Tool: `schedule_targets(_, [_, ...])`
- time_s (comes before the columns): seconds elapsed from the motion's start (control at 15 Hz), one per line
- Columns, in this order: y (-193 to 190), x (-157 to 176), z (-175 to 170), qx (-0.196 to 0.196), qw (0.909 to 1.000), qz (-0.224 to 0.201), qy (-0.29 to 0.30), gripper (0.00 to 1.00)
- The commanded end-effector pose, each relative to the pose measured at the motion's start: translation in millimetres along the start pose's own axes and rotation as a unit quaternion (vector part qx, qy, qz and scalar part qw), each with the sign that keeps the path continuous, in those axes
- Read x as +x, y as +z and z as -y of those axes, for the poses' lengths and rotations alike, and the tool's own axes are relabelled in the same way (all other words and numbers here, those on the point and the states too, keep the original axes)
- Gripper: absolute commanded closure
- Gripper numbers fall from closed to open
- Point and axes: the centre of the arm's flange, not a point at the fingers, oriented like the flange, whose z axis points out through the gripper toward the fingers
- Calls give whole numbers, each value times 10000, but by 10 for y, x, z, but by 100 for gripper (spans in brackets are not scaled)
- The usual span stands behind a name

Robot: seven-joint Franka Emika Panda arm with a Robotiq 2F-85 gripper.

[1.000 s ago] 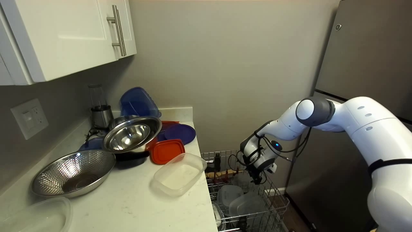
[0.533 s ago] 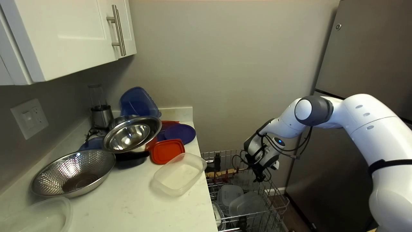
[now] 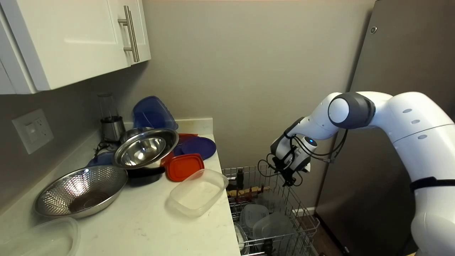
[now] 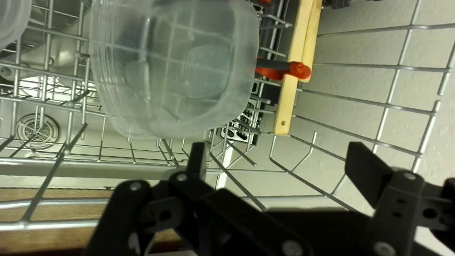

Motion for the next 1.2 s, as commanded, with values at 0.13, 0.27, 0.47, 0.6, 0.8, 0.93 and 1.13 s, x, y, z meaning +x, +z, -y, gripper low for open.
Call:
schedule_targets(0.13, [37, -23, -230, -396, 9984, 389, 101, 0])
schedule_targets(0.27, [201, -26, -356, -569, 9968, 537, 168, 0])
schedule_targets(0.47, [477, -46, -564, -702, 9935, 824, 354, 0])
schedule_targets(0.6, [662, -71, -715, -827, 9914, 896, 477, 0])
schedule_targets(0.8, [789, -53, -850, -924, 9898, 897, 609, 0])
schedule_targets(0.93, [836, -41, -878, -909, 9901, 858, 642, 0])
schedule_targets(1.13, [897, -49, -827, -841, 9921, 741, 563, 0])
